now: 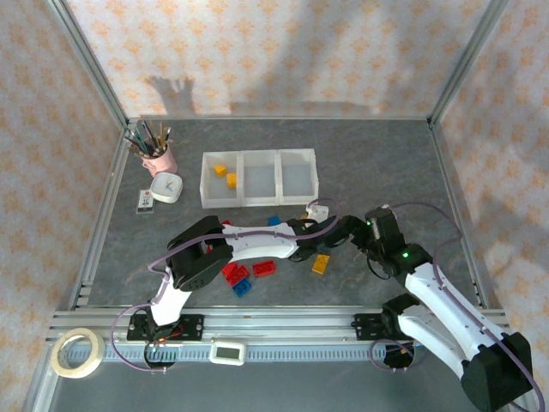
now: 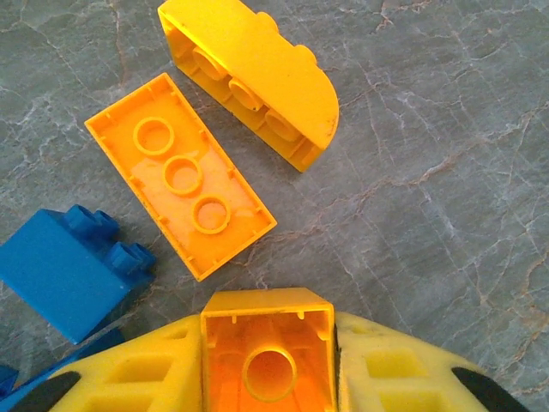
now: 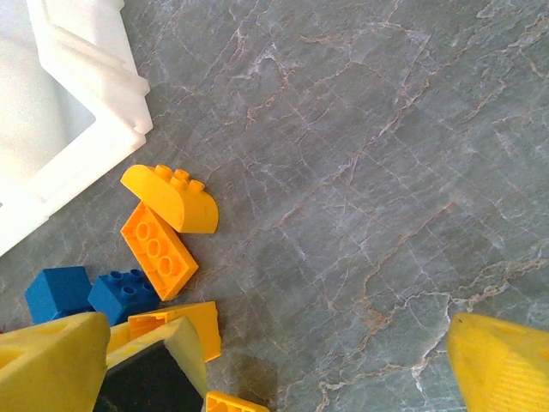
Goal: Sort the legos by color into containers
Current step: Pick up the lego from the center of the table.
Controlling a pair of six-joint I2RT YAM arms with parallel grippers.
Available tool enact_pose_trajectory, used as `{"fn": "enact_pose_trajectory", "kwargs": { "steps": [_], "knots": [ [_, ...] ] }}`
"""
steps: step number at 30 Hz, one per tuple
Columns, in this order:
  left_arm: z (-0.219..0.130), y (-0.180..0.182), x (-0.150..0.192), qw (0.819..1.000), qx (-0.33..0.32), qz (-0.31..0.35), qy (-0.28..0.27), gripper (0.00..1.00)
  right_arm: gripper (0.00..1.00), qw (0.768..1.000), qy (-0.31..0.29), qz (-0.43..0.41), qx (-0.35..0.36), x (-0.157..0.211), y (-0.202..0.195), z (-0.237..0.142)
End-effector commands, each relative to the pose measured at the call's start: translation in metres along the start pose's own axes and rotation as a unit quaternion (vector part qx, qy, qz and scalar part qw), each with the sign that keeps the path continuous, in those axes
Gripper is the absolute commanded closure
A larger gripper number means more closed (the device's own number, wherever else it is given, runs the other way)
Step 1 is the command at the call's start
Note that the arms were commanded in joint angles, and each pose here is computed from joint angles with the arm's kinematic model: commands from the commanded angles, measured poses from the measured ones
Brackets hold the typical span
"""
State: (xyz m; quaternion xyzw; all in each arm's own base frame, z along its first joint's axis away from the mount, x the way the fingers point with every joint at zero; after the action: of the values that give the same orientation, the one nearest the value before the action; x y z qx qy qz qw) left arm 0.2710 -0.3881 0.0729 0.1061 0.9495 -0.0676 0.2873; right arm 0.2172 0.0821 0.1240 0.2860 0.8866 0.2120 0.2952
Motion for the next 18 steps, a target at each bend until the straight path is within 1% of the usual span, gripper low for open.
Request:
{"fn": "enact_pose_trajectory", "kwargs": {
  "steps": [1,7,10,14,18],
  "knots": [
    [-0.012,0.001,-0.009,1.000,-0.004,0.002,-0.012,0.71,0.00,1.000,-0.009,-0.008,-0.017,-0.006,0.008,-0.007],
    [-0.045,0.006,-0.027,0.999,0.013,-0.012,-0.044,0.74,0.00,0.998,-0.002,-0.030,-0.048,-0.010,0.026,-0.016],
    [-0.073,0.016,-0.038,0.997,0.023,-0.026,-0.072,0.74,0.00,0.997,0.001,-0.049,-0.068,-0.014,0.039,-0.022],
    [-0.111,0.043,-0.052,0.992,0.008,-0.040,-0.120,0.74,0.00,0.991,0.023,-0.076,-0.105,-0.015,0.062,-0.024],
    [-0.136,0.080,-0.064,0.986,-0.024,-0.057,-0.152,0.74,0.00,0.985,0.048,-0.094,-0.138,-0.013,0.084,-0.020]
  ]
}}
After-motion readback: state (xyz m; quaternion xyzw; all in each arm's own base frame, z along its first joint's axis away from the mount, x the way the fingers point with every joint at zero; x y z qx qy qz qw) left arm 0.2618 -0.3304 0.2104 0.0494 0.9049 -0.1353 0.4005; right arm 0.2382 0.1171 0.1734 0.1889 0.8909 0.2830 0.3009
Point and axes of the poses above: each hand's point on the last joint's axis, 136 mm out from that joint toward the fingers, its own z axis out along the fingers, its own y axis along the line the jaws close on, x = y × z, the point moved 3 cm from there along -z, back along the fingers, and after that the axes turned 7 degrees about z, right-handed, at the moved point
